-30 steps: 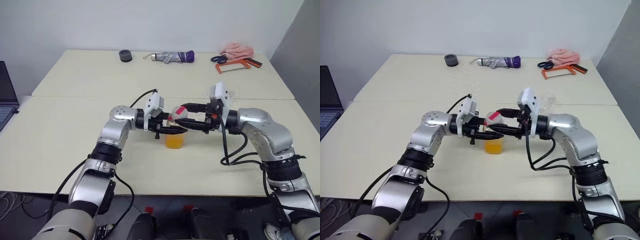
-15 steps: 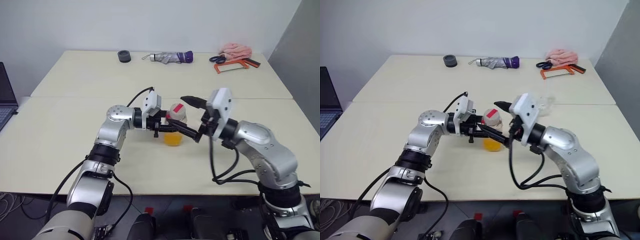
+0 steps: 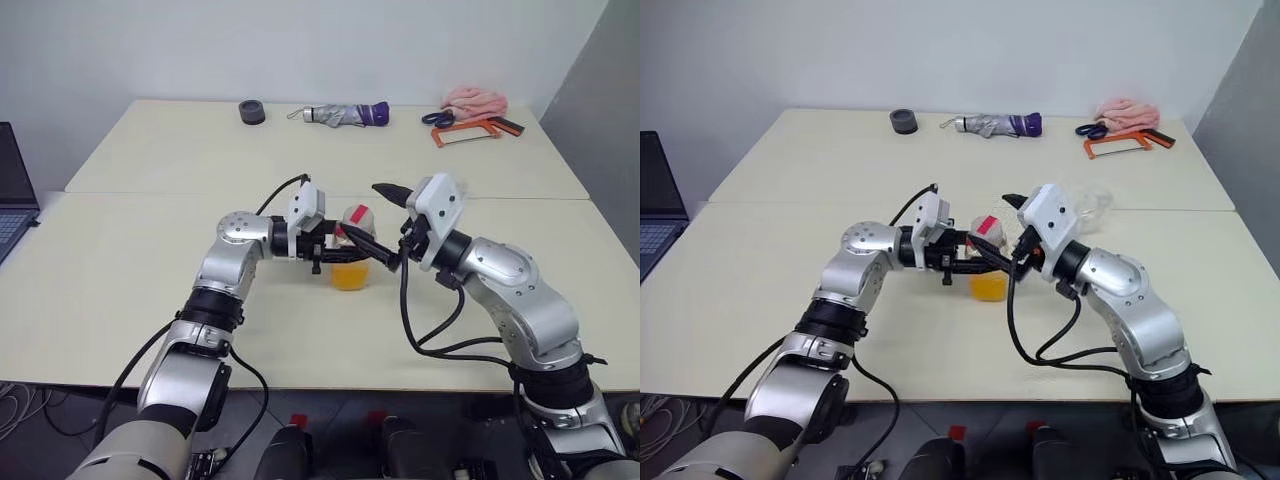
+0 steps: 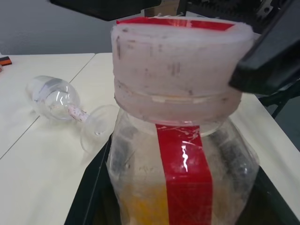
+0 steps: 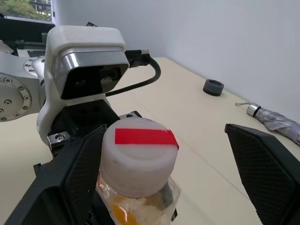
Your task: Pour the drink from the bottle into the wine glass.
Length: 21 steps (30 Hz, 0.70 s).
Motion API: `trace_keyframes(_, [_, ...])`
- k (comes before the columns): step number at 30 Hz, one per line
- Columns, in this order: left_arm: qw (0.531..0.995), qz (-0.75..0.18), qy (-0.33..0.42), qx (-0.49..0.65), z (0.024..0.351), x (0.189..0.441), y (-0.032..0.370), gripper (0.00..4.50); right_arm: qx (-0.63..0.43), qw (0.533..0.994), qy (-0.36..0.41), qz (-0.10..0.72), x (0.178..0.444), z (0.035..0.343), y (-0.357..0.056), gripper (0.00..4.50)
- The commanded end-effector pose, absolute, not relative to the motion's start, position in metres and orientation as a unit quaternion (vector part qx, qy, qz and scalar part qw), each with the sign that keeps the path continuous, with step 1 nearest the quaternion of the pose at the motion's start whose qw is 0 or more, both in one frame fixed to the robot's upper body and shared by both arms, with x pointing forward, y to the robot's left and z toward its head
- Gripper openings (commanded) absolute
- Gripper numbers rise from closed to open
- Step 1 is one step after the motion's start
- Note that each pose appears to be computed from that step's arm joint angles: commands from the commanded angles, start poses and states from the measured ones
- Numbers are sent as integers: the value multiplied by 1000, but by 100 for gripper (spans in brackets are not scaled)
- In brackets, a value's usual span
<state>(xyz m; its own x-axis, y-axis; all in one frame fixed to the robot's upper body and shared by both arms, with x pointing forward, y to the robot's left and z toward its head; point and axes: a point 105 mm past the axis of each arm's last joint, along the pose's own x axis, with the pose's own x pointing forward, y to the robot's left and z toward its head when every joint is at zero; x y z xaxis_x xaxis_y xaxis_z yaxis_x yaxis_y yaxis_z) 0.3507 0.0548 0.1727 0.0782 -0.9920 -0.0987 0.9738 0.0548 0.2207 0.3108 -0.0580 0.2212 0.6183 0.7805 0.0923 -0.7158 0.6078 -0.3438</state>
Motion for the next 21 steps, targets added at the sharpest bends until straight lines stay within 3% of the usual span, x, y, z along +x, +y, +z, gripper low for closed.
trace_keyframes(1, [716, -682, -68, 132, 187, 348, 58, 177, -142, 915, -143, 349, 320, 241, -94, 429])
trace_keyframes(12, [719, -679, -68, 133, 190, 352, 60, 176, -114, 867, -95, 476, 276, 228, -73, 429])
trace_keyframes(21, [718, -681, -67, 128, 194, 354, 62, 176, -122, 870, -136, 458, 290, 245, -52, 429])
